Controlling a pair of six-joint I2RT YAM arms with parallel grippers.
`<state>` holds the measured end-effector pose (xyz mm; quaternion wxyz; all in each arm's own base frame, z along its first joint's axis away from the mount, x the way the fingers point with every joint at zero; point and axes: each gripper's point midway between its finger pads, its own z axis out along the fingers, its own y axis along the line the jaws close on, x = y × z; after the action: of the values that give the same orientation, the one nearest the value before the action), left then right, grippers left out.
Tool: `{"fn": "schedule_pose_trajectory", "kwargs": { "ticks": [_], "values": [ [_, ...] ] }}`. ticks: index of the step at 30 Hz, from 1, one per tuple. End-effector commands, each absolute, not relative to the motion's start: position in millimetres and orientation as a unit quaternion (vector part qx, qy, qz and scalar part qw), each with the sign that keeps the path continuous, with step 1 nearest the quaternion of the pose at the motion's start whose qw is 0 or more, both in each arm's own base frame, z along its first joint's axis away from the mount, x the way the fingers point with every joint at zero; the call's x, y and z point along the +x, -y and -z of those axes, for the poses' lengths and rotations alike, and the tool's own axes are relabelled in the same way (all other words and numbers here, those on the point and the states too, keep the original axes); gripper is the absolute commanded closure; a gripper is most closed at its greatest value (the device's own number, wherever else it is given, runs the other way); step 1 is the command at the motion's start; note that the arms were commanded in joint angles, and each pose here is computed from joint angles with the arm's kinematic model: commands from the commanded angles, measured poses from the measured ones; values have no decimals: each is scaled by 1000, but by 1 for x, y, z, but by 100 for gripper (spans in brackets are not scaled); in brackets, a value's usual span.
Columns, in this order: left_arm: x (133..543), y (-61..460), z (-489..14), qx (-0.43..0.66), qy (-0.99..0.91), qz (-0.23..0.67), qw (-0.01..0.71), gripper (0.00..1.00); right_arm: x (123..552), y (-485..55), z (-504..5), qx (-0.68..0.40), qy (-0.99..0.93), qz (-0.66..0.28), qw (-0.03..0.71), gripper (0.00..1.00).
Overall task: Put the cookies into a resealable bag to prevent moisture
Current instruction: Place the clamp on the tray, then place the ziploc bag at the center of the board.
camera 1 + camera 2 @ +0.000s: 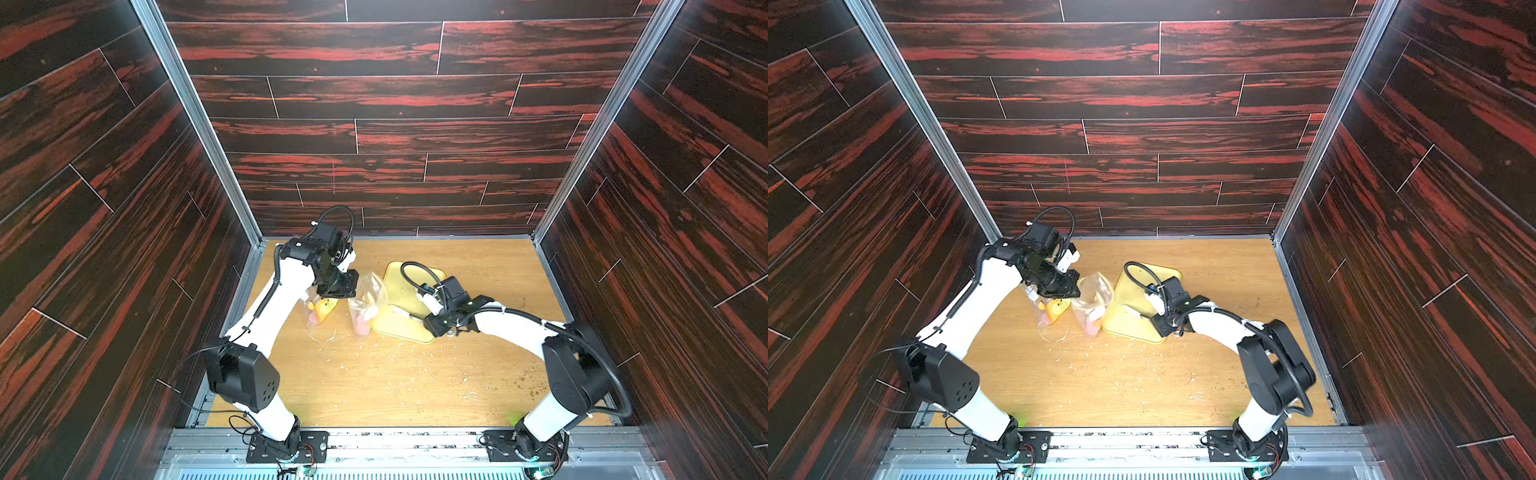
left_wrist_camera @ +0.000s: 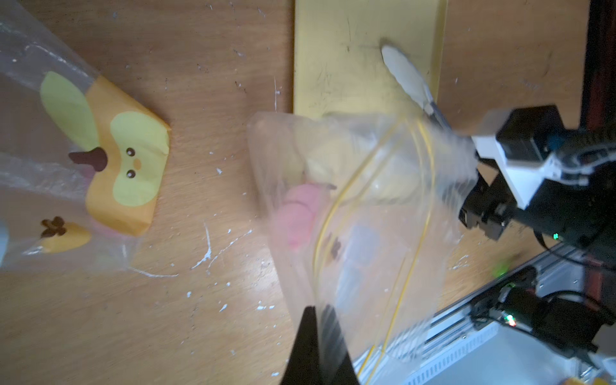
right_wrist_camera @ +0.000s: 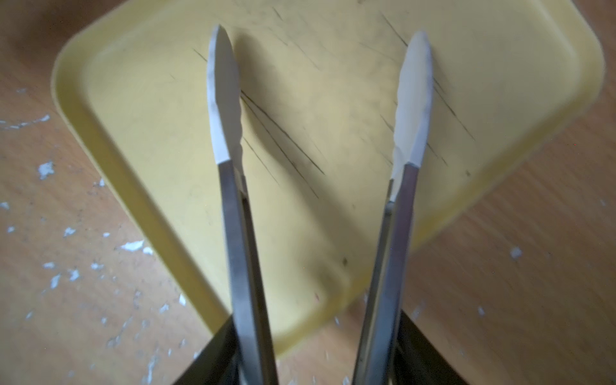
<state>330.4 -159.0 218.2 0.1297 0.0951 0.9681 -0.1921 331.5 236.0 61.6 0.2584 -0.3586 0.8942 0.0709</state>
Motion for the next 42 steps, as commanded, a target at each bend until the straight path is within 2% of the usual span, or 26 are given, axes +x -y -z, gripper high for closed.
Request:
{"fn": "schedule_pose_trajectory", "kwargs": {
  "ticks": [1, 11, 15, 20, 27, 33, 42],
  "values": [
    [314, 150, -222, 129, -966, 179, 131, 100, 346, -252, -60, -368, -879, -81, 291, 32],
    [296, 147, -217, 183, -959, 175, 129, 100, 341, -260, -84, -381, -863, -106, 313, 26],
    [284, 154, -214, 212, -950, 190, 128, 100, 324, -274, -116, -420, -814, -157, 369, 29],
    [265, 173, -206, 265, -932, 213, 123, 100, 302, -300, -132, -469, -737, -190, 448, 30],
    [240, 196, -196, 329, -909, 241, 91, 100, 276, -347, -127, -522, -670, -209, 484, 26],
    [246, 192, -184, 323, -918, 220, 70, 100, 255, -371, -137, -536, -626, -235, 514, 25],
    [239, 194, -175, 326, -916, 230, 38, 100, 270, -388, -143, -524, -614, -236, 541, 25]
  ]
}}
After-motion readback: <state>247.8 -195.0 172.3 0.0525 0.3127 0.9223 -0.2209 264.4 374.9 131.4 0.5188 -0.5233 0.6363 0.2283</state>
